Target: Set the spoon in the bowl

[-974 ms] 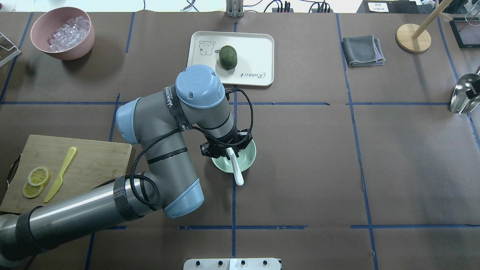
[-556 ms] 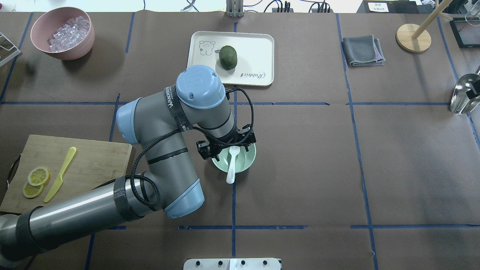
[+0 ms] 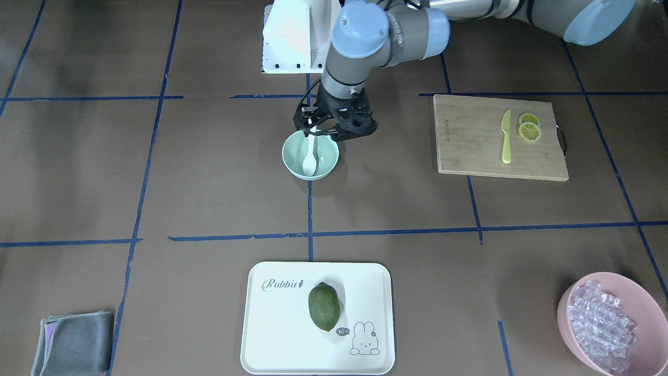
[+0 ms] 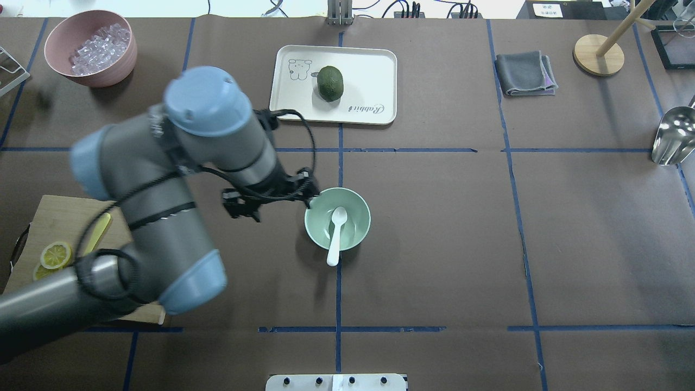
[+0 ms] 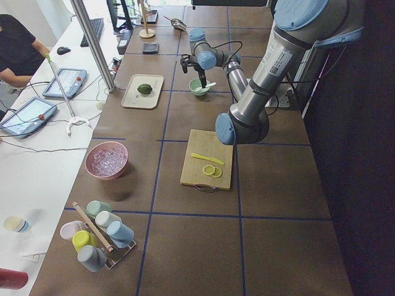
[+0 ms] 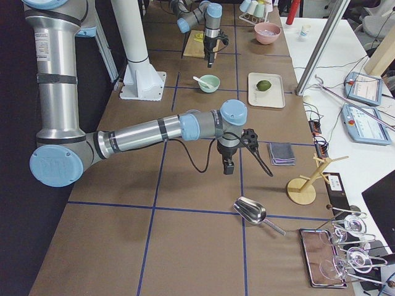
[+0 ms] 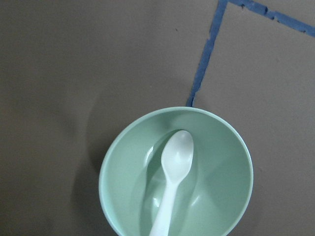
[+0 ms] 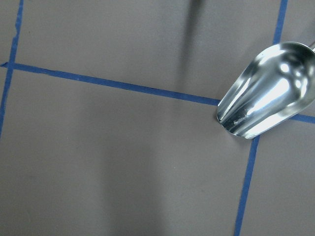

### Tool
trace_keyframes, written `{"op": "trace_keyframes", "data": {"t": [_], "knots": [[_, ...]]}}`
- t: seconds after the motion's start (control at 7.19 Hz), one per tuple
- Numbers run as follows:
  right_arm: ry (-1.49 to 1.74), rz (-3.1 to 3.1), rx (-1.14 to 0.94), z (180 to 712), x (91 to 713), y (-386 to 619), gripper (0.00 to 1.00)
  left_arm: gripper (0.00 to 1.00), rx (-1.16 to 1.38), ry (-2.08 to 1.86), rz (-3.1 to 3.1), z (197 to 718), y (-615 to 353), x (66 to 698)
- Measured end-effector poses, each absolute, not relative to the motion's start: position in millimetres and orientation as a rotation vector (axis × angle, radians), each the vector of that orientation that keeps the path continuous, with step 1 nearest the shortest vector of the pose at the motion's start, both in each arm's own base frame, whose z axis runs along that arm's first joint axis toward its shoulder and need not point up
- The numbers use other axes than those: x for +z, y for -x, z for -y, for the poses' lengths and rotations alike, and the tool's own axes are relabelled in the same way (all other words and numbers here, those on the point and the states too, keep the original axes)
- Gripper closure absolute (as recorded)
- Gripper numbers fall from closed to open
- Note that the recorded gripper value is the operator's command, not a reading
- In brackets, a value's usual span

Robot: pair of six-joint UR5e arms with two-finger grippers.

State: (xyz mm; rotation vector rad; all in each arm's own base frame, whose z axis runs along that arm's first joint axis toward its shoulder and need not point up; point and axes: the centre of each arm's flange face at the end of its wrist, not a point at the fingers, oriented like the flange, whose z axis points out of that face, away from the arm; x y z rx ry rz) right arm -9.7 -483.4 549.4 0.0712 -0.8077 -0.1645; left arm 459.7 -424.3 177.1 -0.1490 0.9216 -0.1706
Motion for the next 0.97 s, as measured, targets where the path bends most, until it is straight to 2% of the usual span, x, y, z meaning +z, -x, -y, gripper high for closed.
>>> {"op": "trace_keyframes", "data": {"t": [0.56, 0.97], "knots": [[-0.049, 0.825, -0.174, 466.1, 632.4, -52.1, 0.01, 0.0, -0.001, 0.029, -0.822, 456.6, -305.1, 271.6], [-0.05, 0.822, -0.137, 478.5, 634.8, -63.1, 0.0, 0.0, 0.09, 0.011, -0.786, 471.4, -200.1, 363.0]]}}
